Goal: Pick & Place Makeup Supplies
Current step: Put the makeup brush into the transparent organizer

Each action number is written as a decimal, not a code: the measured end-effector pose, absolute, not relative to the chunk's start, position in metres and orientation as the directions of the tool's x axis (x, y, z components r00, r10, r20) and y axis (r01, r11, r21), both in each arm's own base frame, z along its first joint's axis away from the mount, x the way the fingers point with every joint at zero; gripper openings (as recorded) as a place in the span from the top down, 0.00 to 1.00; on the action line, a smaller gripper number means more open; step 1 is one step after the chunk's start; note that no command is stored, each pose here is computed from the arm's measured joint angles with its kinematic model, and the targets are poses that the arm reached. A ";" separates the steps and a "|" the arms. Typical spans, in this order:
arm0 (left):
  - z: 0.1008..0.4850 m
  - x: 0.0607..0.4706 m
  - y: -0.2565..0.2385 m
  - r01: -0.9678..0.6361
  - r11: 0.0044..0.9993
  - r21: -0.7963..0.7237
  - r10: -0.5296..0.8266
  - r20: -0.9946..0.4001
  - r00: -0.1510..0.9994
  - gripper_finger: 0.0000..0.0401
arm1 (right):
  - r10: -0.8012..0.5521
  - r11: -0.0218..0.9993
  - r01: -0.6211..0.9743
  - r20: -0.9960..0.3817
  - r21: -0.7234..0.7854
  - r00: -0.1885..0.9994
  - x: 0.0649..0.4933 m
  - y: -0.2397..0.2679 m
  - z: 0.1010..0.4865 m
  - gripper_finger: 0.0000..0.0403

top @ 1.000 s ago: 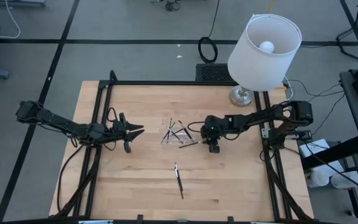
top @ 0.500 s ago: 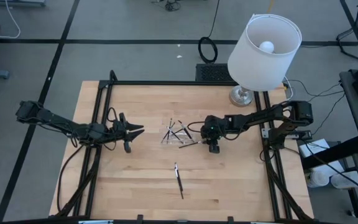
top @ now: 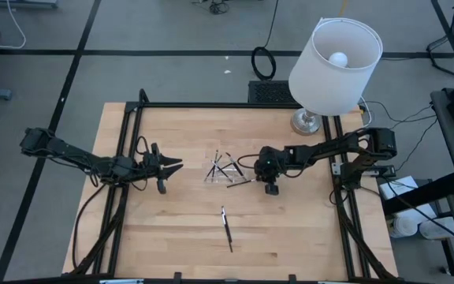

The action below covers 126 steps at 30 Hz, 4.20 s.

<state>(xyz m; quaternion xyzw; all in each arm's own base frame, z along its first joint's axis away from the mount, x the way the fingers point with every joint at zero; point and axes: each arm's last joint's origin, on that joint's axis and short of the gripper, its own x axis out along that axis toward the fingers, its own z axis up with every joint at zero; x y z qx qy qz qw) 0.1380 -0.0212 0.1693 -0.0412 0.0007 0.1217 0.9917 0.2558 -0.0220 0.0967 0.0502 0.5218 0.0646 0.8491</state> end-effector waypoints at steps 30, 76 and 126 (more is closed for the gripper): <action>0.169 0.138 -0.021 -0.242 0.967 -0.082 0.242 -0.015 0.970 0.78 | 0.110 0.976 -0.217 -0.885 0.010 0.453 0.244 0.010 0.126 1.00; 0.169 0.138 -0.021 -0.243 0.966 -0.088 0.243 -0.015 0.970 0.78 | -0.525 0.685 -0.425 -0.805 -0.592 0.276 0.318 0.063 0.328 1.00; 0.168 0.138 -0.021 -0.235 0.966 -0.103 0.234 -0.027 0.972 0.78 | -0.723 0.251 -0.842 -0.671 -0.477 0.164 0.406 0.075 0.222 1.00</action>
